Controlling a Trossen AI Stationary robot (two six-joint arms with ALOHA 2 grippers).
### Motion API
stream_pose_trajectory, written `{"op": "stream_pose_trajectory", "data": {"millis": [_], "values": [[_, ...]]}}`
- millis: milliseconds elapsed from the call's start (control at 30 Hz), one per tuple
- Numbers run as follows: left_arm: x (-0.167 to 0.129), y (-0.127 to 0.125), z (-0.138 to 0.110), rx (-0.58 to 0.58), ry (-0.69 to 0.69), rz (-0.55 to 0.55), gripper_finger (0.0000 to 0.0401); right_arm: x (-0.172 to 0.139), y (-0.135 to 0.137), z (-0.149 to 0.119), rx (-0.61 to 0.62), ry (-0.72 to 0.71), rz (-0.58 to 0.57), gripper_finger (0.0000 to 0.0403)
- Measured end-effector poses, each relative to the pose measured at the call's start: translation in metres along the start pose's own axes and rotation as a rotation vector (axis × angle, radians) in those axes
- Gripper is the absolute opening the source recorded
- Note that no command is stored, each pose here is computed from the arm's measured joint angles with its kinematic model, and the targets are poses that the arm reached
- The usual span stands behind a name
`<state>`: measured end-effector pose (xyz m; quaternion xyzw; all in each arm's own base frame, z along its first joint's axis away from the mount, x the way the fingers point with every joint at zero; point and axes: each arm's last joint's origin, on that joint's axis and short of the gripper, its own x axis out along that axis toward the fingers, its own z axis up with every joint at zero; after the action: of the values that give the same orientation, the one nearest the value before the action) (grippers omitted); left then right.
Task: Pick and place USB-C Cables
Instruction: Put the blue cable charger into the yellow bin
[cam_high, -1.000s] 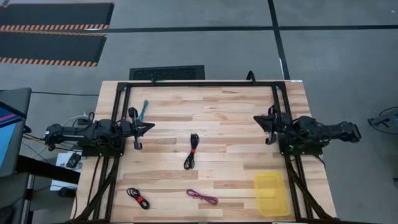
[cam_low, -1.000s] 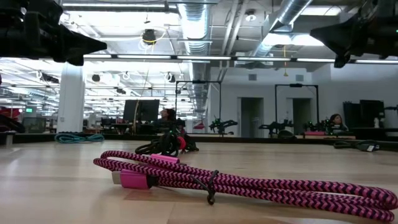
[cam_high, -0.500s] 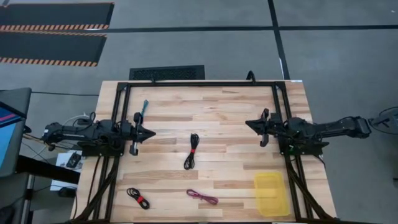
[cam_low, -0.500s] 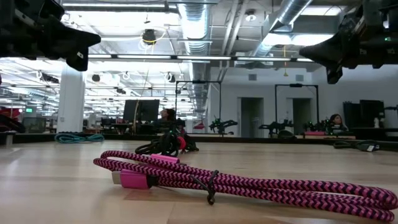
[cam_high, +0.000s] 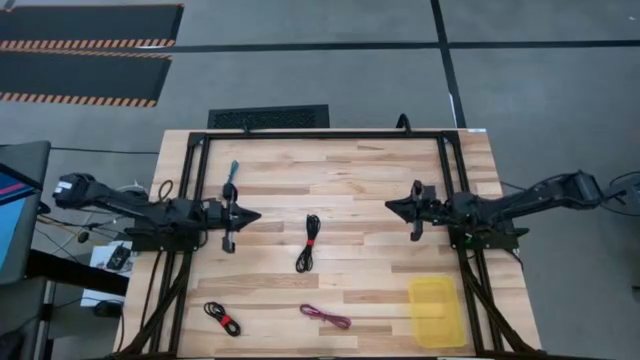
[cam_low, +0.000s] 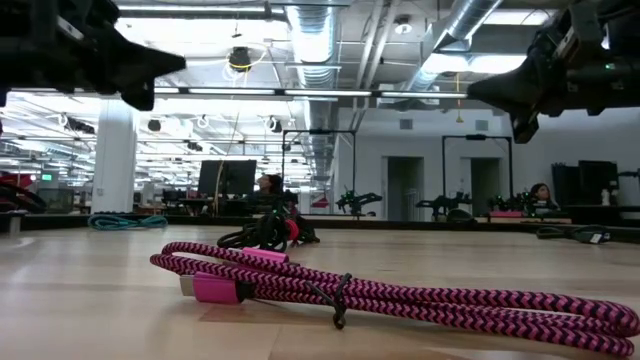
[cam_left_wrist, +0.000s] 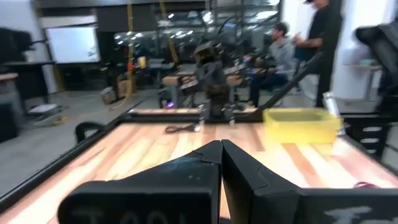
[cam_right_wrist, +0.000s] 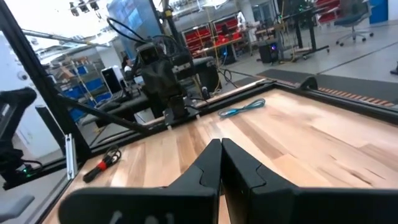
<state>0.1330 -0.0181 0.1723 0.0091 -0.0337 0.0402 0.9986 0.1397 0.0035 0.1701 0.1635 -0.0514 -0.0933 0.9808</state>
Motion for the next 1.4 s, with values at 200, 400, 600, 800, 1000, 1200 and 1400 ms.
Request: {"op": "stream_pose_trajectory", "data": {"millis": [200,400,600,800,1000,1200,1400], "values": [[0.017,-0.005,-0.005,-0.016,0.074,0.026,0.0,0.012,0.003,0.007,-0.033,0.01,-0.03,0.0035],[0.036,-0.008,-0.006,0.001,0.141,0.097,0.0,0.028,-0.001,0.014,-0.041,-0.006,-0.159,0.0063],[0.049,-0.007,-0.008,-0.022,0.199,0.287,0.0037,0.045,0.005,0.016,0.009,-0.008,-0.155,0.0106],[0.064,0.005,-0.001,-0.044,0.385,0.549,0.0112,0.071,0.02,0.005,0.056,0.045,-0.198,0.0147],[0.07,0.033,0.018,-0.082,0.692,0.792,0.0174,0.105,0.032,-0.015,0.016,0.085,-0.337,0.0161],[0.065,0.077,0.018,-0.135,0.829,0.995,0.0205,0.139,0.033,-0.031,-0.061,0.138,-0.374,0.0162],[0.055,0.117,0.003,-0.328,0.905,1.14,0.0204,0.153,0.037,-0.039,-0.102,0.187,-0.331,0.0162]]}}
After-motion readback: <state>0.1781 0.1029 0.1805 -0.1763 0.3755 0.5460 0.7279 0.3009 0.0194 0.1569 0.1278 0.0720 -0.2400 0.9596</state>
